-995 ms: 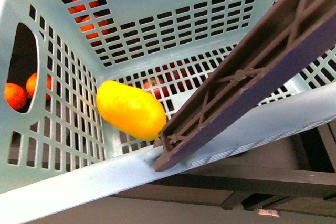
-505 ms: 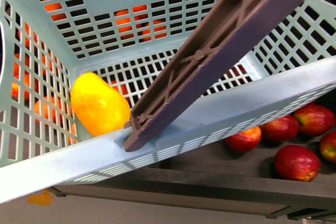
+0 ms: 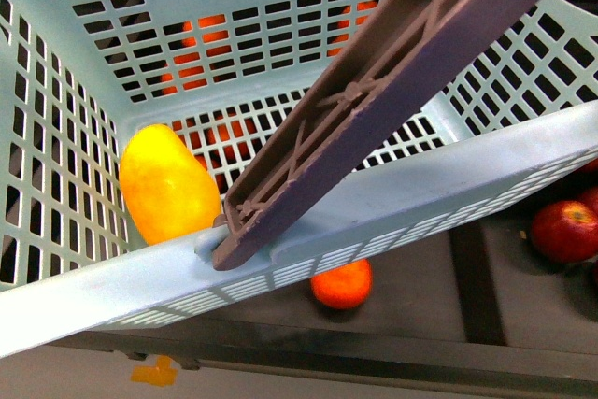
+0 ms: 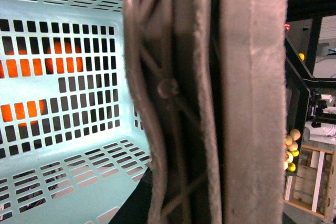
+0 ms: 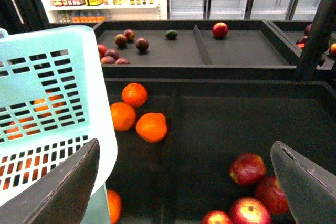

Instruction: Pick mango and avocado into basket

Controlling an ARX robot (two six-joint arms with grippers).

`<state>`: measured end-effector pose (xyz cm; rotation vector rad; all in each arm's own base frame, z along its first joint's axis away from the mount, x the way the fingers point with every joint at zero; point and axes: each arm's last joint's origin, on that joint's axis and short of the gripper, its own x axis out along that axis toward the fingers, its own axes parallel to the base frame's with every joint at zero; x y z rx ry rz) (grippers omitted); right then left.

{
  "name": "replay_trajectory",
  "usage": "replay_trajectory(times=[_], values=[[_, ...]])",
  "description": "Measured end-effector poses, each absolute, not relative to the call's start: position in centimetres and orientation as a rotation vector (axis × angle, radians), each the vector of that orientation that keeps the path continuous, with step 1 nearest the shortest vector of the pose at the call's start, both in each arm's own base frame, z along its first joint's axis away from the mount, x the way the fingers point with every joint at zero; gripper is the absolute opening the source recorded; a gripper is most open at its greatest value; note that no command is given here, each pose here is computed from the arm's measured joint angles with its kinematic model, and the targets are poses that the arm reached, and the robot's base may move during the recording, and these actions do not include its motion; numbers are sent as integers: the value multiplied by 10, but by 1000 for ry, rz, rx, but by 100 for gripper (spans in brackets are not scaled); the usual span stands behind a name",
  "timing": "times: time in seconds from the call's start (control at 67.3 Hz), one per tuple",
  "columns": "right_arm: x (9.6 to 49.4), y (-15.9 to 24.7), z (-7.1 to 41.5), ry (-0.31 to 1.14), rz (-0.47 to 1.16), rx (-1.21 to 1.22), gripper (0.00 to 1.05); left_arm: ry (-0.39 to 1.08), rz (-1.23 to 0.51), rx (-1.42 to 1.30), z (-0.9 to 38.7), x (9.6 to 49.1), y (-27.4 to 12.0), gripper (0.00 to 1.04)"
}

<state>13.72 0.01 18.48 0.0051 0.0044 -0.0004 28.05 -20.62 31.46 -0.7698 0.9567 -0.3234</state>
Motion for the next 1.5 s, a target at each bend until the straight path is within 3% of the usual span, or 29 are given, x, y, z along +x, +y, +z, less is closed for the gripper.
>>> replay_trajectory(times=[1.5], values=[[137,0,184,8,1,5,96,958,-326,-770,315,281,-206,14]])
